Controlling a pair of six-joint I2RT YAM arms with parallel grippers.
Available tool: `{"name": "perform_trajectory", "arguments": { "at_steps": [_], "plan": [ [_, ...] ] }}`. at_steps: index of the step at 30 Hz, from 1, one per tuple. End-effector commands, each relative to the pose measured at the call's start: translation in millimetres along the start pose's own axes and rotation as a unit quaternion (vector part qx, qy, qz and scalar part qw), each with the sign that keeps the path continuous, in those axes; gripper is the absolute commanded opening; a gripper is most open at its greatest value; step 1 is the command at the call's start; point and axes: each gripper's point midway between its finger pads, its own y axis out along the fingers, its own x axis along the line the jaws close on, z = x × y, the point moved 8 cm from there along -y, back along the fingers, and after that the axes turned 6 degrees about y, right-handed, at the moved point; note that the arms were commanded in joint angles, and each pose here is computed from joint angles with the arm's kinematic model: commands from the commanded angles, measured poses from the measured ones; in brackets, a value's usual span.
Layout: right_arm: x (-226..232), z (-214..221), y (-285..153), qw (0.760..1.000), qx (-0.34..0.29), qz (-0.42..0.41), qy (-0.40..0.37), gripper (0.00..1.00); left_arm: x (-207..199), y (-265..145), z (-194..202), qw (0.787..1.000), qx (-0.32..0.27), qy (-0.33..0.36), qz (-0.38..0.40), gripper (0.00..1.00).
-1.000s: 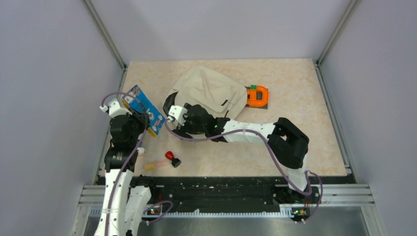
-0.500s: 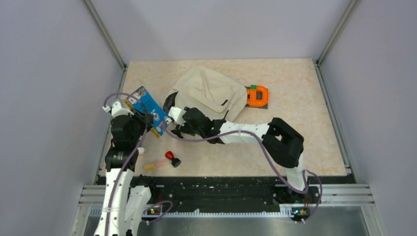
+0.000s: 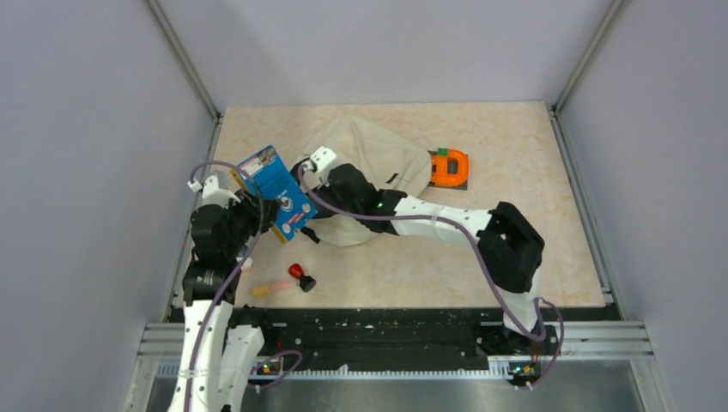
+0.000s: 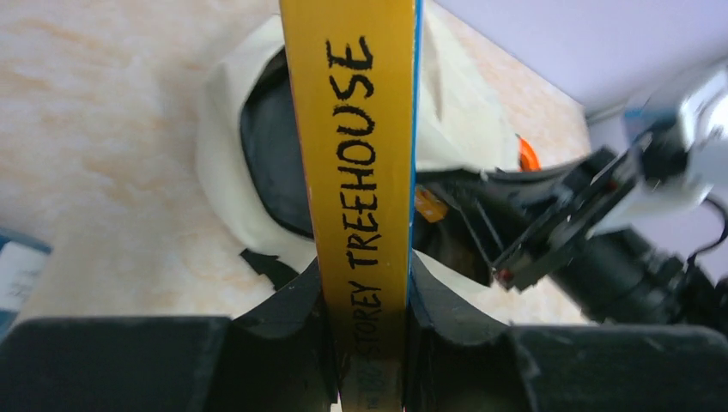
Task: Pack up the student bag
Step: Place the book in the student bag.
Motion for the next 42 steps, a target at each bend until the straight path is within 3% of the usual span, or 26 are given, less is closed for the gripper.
{"name": "perform_trajectory", "arguments": {
  "at_steps": [1, 8, 13, 23, 27, 32, 42],
  "plan": [
    [-59, -73, -37, 0.977, -0.099, 0.04, 0.183, 0.0, -30, -1, -22, 0.991, -0.047, 0.017, 0.126, 0.0],
    [-106, -90, -40, 0.927, -0.144, 0.028, 0.346, 0.0, -38, 20, -13, 0.98, 0.006, -0.055, 0.19, 0.0],
    [-116, -97, -37, 0.905, -0.167, -0.003, 0.391, 0.0, -36, 30, 5, 0.968, 0.059, -0.082, 0.228, 0.0],
    [-115, -114, -40, 0.891, -0.2, -0.033, 0.406, 0.0, -23, 37, 50, 0.953, 0.163, -0.12, 0.224, 0.0],
    [-113, -119, -42, 0.89, -0.206, -0.05, 0.404, 0.0, -22, 47, 53, 0.951, 0.164, -0.133, 0.227, 0.0],
    [-110, -116, -46, 0.89, -0.203, -0.065, 0.403, 0.0, -40, 64, 44, 0.932, 0.178, -0.153, 0.275, 0.0],
    [-111, -115, -57, 0.895, -0.206, -0.072, 0.39, 0.0, -45, 115, 38, 0.923, 0.187, -0.191, 0.276, 0.0]
  ]
}}
